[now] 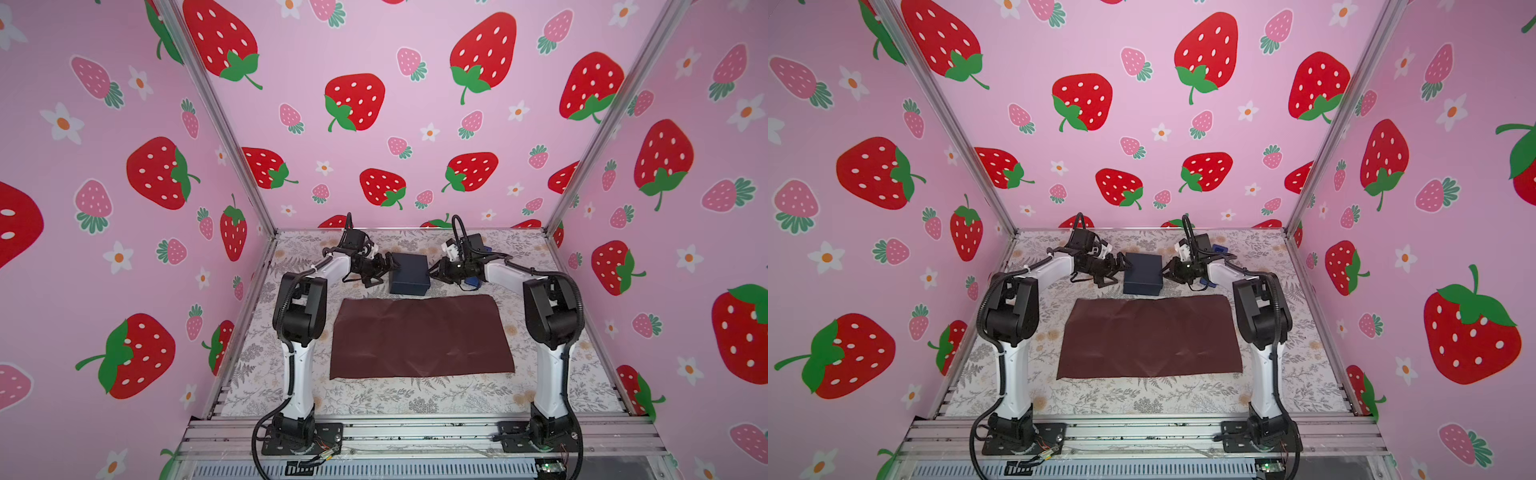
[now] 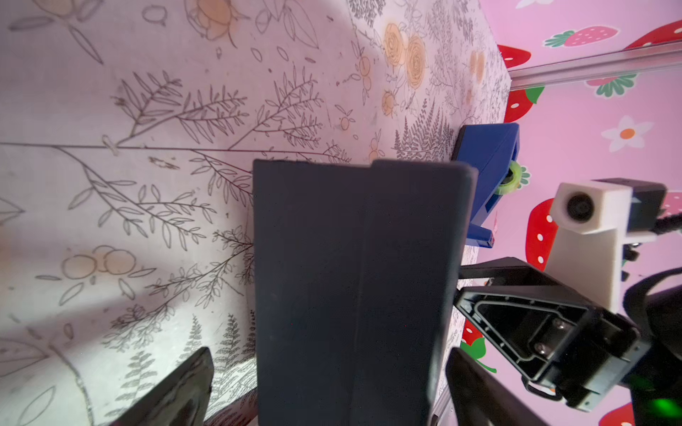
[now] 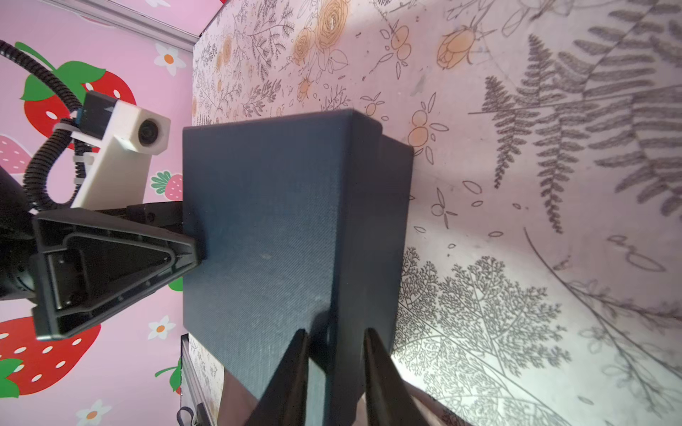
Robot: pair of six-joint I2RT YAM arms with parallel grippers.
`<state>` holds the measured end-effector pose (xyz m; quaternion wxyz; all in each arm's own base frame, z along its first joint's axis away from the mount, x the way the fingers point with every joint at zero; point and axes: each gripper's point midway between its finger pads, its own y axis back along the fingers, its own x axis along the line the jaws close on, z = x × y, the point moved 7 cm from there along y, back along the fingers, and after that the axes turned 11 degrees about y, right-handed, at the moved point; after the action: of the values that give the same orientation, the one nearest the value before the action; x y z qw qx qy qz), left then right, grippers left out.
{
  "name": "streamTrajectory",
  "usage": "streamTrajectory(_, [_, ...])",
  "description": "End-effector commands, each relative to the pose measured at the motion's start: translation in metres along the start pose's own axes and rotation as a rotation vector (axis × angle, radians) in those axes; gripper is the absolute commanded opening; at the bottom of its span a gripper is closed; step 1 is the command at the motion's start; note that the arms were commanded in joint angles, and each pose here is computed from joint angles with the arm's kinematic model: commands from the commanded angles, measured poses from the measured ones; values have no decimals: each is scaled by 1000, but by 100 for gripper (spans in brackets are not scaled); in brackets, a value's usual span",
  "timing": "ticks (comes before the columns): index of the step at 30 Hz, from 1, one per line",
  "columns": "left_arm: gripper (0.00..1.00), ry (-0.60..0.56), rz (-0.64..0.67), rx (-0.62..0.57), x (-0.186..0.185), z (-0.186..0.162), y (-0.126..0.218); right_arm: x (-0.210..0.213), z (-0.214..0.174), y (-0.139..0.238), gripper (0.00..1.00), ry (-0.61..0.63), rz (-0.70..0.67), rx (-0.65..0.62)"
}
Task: Wrap the gift box in paper
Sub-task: 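Lift the navy gift box with both grippers and tilt it upward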
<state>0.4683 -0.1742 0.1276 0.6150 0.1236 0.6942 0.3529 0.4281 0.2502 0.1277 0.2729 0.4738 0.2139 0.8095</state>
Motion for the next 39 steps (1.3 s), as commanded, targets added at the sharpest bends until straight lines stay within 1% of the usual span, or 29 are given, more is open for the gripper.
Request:
streamTrajectory(1, [99,-8,-99,6,-14,0,3,-25,-24,-6,27,-75,-98,72])
streamTrajectory(7, [99,21,-165,7,-15,2,-7,-26,-25,-7,27,-75,-94,75])
streamTrajectory(22, [99,37,-174,19,-16,1,-17,-31,-27,-5,27,-83,-101,80])
streamTrajectory(24, [99,46,-153,15,-13,0,-18,-32,-27,-4,27,-85,-105,80])
streamTrajectory(28, [99,61,-67,-28,-4,2,-16,-33,-29,-3,27,-84,-106,80])
streamTrajectory(31, [99,69,-58,-25,-2,2,-17,-33,-29,-2,27,-84,-107,80])
streamTrajectory(34, [99,75,-74,-18,-2,1,-19,-34,-29,-1,27,-85,-108,80])
streamTrajectory(39, [99,75,-176,11,-8,1,-24,-35,-29,-2,27,-87,-106,80])
